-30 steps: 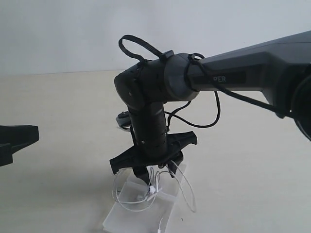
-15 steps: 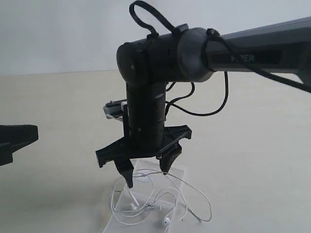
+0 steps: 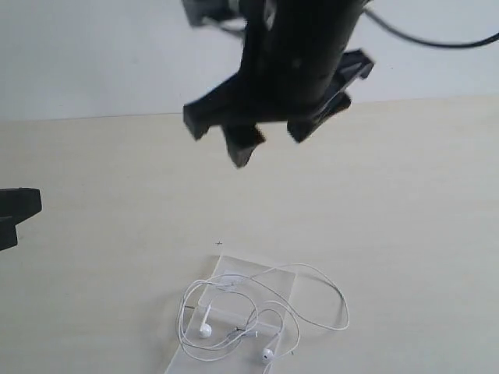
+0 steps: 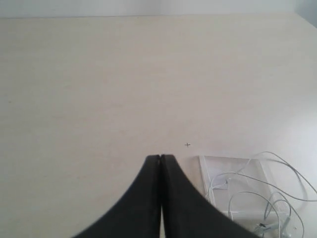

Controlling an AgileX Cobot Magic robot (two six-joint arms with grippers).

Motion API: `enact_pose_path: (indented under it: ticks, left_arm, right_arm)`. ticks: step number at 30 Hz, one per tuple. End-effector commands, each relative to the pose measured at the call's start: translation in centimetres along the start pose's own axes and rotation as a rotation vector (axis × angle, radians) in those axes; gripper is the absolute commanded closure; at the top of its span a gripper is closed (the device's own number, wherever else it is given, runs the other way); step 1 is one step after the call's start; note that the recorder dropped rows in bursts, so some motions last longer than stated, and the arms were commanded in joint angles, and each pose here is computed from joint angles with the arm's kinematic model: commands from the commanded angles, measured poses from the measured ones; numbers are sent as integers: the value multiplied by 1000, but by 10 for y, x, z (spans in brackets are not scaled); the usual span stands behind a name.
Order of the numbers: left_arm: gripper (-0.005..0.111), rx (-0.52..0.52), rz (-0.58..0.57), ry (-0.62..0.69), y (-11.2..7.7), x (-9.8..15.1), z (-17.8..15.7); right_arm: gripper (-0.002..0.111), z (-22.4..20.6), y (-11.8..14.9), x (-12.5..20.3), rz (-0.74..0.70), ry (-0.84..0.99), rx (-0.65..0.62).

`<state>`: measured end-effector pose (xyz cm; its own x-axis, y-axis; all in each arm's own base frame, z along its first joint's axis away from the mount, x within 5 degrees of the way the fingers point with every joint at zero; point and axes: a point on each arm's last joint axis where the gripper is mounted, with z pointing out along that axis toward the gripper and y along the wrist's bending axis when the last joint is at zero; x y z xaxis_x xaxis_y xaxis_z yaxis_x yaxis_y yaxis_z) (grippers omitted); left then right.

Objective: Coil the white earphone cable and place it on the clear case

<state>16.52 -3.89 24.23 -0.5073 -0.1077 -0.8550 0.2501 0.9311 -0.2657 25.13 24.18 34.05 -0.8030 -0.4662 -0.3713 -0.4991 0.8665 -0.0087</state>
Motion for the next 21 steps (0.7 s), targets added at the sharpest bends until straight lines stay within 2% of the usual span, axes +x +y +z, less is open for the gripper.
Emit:
enact_pose_path:
  ticks: [1,7,11,21]
  left_arm:
    - [107,-14,5,-4,1,1,0]
    - [107,-12,7,-4,1,1,0]
    - [107,-12,7,-4,1,1,0]
    - [107,-12,7,-4,1,1,0]
  right_arm:
    - [55,-73,-19,30,24,-167,-21]
    - [91,-138,-41,97,9,-327,-69]
    - [107,-181,-54,137,29,-472,-126]
    - [108,-246,-84,223,60,-770,-189]
